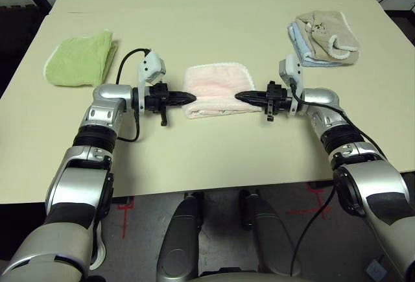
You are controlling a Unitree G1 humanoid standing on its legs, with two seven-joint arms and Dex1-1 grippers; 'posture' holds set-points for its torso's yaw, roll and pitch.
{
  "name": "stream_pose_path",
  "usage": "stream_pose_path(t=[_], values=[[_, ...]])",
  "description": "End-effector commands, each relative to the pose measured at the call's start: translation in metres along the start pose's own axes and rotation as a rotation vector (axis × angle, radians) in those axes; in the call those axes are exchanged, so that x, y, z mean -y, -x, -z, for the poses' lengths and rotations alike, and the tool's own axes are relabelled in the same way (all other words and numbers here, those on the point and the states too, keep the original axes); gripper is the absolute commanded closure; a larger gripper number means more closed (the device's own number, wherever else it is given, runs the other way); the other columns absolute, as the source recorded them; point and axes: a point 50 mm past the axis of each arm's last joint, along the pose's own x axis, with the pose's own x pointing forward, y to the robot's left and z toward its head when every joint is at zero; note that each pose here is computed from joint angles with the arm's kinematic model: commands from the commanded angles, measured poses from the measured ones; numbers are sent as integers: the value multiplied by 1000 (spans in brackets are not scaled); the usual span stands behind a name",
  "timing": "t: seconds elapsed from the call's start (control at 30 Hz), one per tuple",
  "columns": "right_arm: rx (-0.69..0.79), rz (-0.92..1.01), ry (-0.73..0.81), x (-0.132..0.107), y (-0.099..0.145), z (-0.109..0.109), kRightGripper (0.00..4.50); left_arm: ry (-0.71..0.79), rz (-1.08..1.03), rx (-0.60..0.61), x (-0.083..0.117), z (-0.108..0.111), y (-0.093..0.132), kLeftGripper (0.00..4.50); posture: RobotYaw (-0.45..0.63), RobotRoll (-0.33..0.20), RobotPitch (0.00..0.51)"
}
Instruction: Fold the towel and set it aside.
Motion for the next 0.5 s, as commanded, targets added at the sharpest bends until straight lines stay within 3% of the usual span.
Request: stream_pose_path(t=[0.03, 0.17, 0.33, 0.5], values=[[96, 89, -24, 12, -3, -22, 4500, 19, 13, 117, -3, -24, -11, 4451, 92, 0, 266], [63, 189, -35, 16, -15, -19, 4500, 26, -9, 129, -4, -27, -23, 4451, 97, 0, 268], [-7, 311, -63, 17, -27, -1, 4500, 80, -62, 59, 5, 3, -42, 4451, 98, 0, 268], [-35, 344, -67, 17, -30, 8, 4500, 103, -123, 30, 9, 20, -43, 4451, 99, 0, 274]])
